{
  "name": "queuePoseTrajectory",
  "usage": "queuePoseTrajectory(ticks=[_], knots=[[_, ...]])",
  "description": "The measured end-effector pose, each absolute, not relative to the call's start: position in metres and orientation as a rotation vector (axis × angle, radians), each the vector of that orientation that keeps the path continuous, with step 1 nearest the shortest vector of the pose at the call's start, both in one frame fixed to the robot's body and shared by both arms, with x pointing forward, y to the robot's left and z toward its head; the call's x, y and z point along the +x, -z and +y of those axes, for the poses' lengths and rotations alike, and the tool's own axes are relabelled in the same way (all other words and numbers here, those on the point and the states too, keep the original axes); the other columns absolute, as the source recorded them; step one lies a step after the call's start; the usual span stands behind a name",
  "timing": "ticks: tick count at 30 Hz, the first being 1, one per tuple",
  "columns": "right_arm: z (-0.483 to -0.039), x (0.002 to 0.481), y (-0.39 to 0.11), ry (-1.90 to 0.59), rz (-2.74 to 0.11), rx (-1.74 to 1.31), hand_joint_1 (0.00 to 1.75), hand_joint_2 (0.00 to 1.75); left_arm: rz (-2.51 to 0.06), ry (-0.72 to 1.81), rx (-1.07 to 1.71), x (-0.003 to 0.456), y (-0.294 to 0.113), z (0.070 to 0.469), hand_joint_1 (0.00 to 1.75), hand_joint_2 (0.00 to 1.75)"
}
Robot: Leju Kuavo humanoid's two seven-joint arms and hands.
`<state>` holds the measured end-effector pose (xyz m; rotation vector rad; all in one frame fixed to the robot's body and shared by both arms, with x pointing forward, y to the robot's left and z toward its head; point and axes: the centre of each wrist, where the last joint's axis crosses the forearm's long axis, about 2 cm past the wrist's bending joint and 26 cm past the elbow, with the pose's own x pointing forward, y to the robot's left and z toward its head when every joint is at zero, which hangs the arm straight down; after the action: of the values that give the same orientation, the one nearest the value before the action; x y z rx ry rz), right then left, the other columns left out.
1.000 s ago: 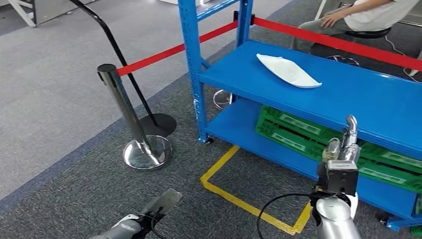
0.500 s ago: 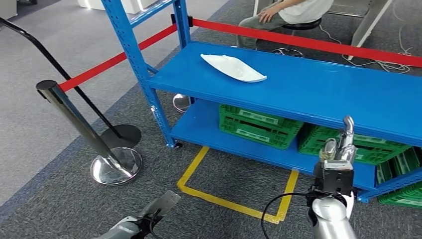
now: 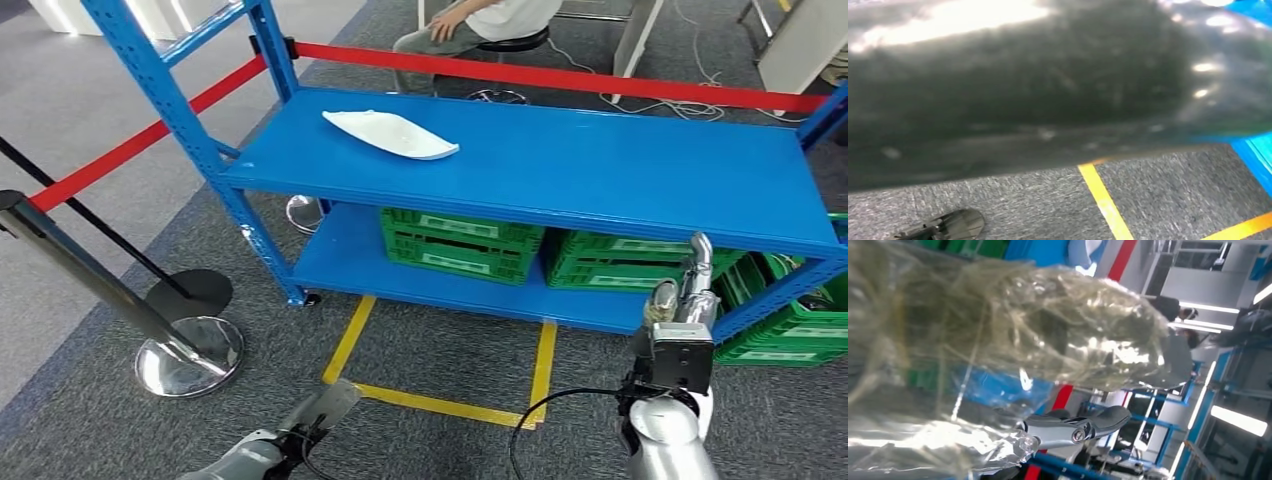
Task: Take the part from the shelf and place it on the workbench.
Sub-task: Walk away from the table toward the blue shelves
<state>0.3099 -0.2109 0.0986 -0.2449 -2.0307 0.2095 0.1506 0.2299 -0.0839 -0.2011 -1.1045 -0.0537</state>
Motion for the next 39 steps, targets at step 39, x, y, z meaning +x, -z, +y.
queuePoseTrajectory(ticks=[39], knots=[[-0.2062,0.3088,-0.0925,-0.218,-2.005,-0.261,0.0,0.0,-1.094,0.048,-0.193,0.1451,0.0859,0.2317,0.0,0.0]])
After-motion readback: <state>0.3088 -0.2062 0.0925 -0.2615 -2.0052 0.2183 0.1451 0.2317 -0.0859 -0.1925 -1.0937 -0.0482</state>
